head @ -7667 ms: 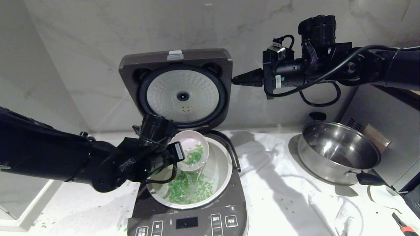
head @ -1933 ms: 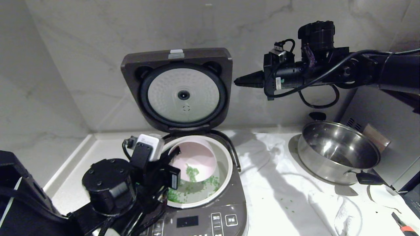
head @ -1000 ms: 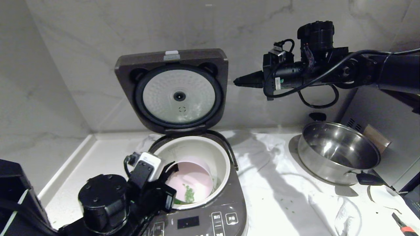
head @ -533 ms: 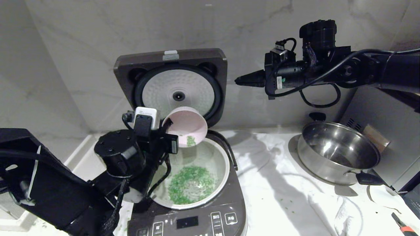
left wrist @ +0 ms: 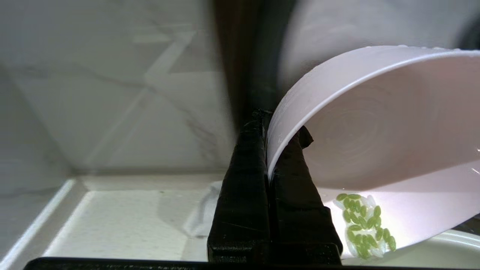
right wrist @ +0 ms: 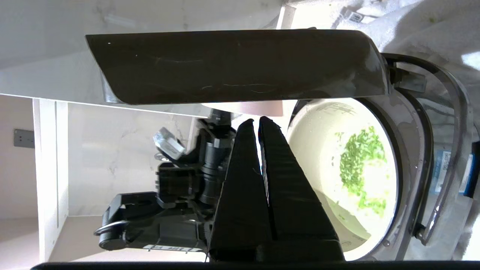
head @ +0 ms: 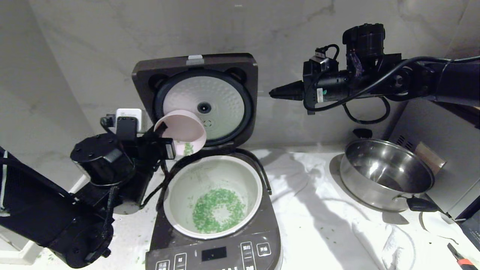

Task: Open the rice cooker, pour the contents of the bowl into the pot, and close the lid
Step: Place the bowl on the table

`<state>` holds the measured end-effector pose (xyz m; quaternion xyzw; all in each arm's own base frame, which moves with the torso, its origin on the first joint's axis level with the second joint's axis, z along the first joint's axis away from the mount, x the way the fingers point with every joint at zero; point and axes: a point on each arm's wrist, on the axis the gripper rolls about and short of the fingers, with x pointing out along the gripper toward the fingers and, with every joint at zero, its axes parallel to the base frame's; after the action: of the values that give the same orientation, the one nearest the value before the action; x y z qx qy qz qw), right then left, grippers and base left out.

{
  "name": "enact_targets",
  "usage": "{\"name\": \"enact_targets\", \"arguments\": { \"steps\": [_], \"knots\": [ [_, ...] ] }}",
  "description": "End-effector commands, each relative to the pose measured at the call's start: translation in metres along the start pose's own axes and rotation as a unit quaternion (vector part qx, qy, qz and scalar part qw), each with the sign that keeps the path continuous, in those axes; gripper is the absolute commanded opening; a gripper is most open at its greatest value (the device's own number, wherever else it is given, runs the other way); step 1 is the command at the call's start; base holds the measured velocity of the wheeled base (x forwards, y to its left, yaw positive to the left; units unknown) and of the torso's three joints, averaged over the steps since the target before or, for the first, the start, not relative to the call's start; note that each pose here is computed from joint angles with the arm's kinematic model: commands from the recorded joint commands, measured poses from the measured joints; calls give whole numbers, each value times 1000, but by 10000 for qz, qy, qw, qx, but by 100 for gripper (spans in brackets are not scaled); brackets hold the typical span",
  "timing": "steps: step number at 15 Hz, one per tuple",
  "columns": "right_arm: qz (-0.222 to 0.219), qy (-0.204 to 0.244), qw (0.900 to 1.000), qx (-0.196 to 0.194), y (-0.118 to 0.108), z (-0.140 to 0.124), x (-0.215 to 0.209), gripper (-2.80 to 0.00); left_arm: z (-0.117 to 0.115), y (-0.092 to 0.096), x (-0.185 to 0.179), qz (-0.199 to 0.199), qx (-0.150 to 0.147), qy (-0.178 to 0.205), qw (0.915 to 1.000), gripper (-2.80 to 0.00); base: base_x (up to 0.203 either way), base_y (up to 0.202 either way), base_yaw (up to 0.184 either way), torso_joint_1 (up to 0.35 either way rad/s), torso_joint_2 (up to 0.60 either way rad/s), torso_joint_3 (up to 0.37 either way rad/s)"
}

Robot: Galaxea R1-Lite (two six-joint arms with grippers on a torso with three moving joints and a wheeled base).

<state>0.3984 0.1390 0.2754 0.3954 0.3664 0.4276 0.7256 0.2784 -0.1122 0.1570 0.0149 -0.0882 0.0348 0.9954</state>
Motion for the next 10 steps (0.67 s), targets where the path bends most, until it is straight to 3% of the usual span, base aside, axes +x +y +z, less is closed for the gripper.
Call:
{"name": "enact_targets", "arguments": {
  "steps": [1,5,7,8,10],
  "knots": [
    [14,27,10000,26,0,-1,0,-280,16,15,-14,20,-191,-31,9998,-280,0,0,0,0,0,0],
    [4,38,10000,43,-1,-1,1,-280,28,24,-37,-386,-540,760,9949,-280,0,0,0,0,0,0],
    [11,32,10000,32,0,-1,0,-280,29,24,-42,-497,-687,939,9920,-280,0,0,0,0,0,0],
    [11,32,10000,31,0,-1,0,-280,28,25,-43,-539,-671,1034,9909,-280,0,0,0,0,0,0],
    [10,33,10000,33,1,-2,-1,-280,23,28,-50,-587,-548,1582,9841,-280,0,0,0,0,0,0]
  ]
}}
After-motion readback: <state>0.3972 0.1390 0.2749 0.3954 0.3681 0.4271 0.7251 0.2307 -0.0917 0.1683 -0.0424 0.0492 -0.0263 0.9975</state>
